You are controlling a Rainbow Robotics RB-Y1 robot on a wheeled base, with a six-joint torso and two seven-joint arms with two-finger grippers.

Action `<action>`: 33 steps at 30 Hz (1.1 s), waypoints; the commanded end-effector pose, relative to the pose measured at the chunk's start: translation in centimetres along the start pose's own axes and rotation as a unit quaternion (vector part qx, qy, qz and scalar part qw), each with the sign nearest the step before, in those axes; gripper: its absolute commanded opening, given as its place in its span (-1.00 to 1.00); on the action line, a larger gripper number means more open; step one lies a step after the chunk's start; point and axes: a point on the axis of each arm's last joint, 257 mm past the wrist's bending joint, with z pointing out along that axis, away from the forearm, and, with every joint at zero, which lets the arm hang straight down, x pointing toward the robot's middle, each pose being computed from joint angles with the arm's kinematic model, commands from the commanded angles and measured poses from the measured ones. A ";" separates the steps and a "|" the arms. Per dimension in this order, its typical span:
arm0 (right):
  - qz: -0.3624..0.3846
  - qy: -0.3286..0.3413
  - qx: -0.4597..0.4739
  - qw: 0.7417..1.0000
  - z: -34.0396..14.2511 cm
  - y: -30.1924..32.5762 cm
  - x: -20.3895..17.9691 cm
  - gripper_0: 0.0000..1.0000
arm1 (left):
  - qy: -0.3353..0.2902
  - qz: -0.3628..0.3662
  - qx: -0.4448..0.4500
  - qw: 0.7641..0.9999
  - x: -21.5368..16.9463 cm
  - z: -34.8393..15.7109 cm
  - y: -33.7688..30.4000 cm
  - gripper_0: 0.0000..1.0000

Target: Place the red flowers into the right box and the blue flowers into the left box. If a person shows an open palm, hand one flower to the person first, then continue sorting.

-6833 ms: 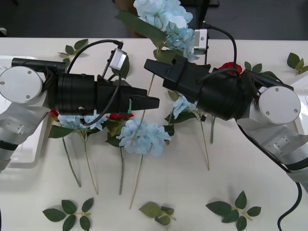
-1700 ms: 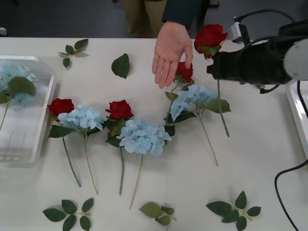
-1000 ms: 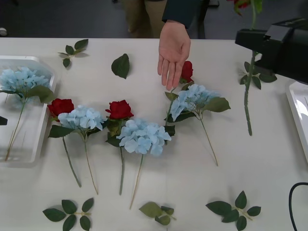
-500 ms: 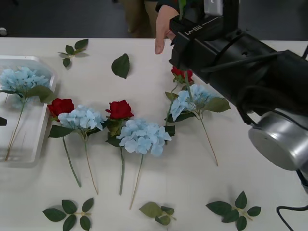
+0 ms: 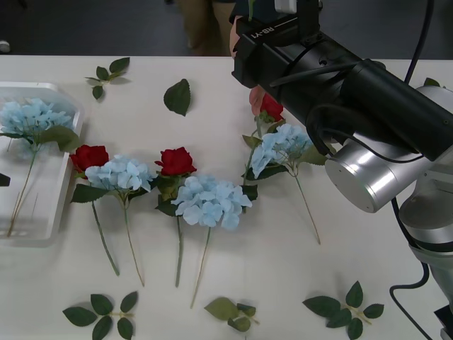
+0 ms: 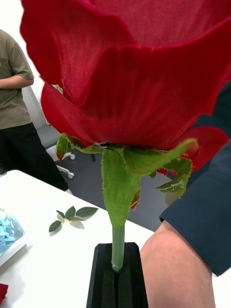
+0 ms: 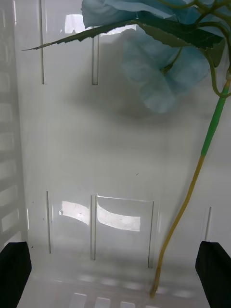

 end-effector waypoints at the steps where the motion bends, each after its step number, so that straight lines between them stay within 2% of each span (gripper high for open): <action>1: 0.004 -0.033 -0.010 0.999 0.2 1.0 -3.0 -0.77 | -0.001 0.026 -0.004 1.000 0.3 -0.5 0.7 1.00; 3: 0.003 -0.032 -0.008 0.999 0.2 0.7 -3.0 -0.11 | -0.001 0.025 -0.002 1.000 0.2 -0.5 0.6 1.00; 4: 0.002 -0.033 -0.006 0.999 0.2 0.6 -3.0 0.41 | 0.001 0.025 0.000 1.000 0.4 -0.5 0.6 1.00; 6: 0.003 -0.033 -0.007 0.999 0.1 0.7 -3.0 0.83 | 0.000 0.025 0.000 1.000 0.3 -0.5 0.5 1.00; 8: 0.007 -0.031 -0.011 0.999 0.1 0.9 -2.9 0.99 | 0.000 0.025 0.001 1.000 0.3 -0.5 0.4 1.00; 15: 0.003 -0.013 -0.018 1.000 -1.7 1.0 -2.3 0.99 | 0.007 0.022 0.008 1.000 0.6 -0.6 0.0 1.00; 22: 0.001 0.032 -0.027 0.999 -7.6 0.6 -0.8 0.99 | 0.040 0.034 0.022 0.998 1.5 -2.0 -2.0 1.00; 27: 0.004 0.055 -0.023 0.998 -10.1 -0.2 0.5 0.99 | 0.046 0.032 0.039 0.998 1.3 -2.9 -4.0 1.00; 33: 0.030 0.128 0.017 0.991 -10.9 -3.8 5.2 0.99 | 0.048 0.010 0.062 0.997 1.0 -3.9 -9.6 1.00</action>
